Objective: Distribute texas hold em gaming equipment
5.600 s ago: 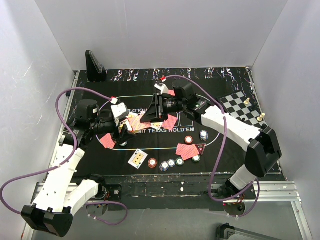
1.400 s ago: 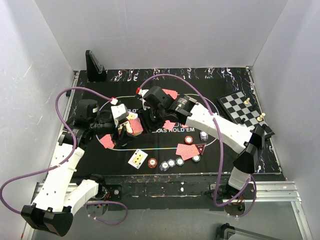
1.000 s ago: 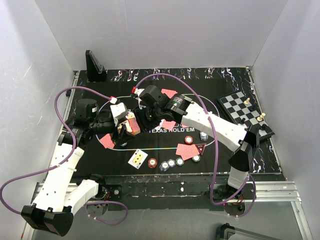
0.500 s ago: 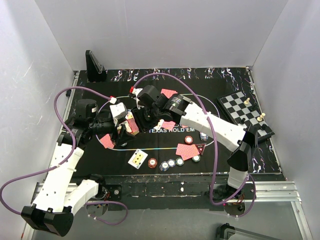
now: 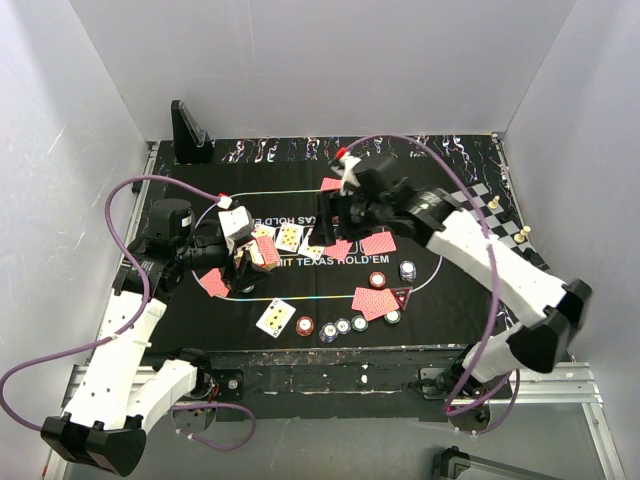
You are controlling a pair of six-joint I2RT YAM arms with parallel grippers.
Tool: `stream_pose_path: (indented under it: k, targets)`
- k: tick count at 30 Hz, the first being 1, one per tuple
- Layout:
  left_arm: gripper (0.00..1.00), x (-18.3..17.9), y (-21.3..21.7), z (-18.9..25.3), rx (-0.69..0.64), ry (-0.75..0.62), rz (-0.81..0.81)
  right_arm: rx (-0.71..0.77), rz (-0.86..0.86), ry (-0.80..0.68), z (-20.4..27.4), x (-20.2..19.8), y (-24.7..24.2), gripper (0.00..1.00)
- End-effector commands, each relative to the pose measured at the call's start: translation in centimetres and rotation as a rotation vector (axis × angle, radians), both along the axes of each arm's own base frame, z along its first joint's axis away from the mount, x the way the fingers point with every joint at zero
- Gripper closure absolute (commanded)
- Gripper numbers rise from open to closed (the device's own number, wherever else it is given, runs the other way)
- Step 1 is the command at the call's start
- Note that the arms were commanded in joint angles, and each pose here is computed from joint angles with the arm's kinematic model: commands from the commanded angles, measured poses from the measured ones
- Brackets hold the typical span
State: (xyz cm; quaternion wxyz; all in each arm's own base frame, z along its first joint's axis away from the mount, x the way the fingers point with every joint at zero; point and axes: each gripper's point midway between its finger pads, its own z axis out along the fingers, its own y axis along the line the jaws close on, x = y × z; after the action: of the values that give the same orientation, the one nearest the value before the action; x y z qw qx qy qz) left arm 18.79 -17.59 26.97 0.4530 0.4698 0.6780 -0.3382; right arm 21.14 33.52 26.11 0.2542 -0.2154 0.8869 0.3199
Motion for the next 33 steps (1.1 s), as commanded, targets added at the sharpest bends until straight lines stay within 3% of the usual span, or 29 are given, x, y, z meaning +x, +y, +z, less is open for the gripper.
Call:
stream_pose_path:
  k: [1,4,10,22,27,32,33]
  targets:
    - [1.00,-0.2,-0.5,1.9,-0.038,-0.066,-0.036,0.398,0.121,0.045,7.6,-2.1,2.4,0.18]
    - [1.00,-0.1,-0.5,1.9,-0.037,-0.061,-0.036,0.549,0.226,0.136,9.4,-3.7,4.0,0.16]
    - [1.00,0.2,-0.5,2.2,-0.035,-0.070,-0.030,0.676,0.341,0.265,10.0,-4.5,6.9,0.13]
    - [1.00,0.7,-0.5,2.6,-0.034,-0.087,-0.018,0.641,0.381,0.399,8.1,-5.1,10.3,0.13]
    - [1.00,1.2,-0.3,2.1,-0.020,-0.098,0.006,0.655,0.391,0.424,8.2,-5.3,11.0,0.27]
    - [1.00,1.6,-0.2,1.8,-0.009,-0.101,0.017,0.658,0.380,0.463,7.5,-5.1,11.6,0.71]
    - [1.00,1.6,-0.2,1.9,-0.010,-0.101,0.018,0.661,0.380,0.468,7.5,-5.1,11.6,0.75]
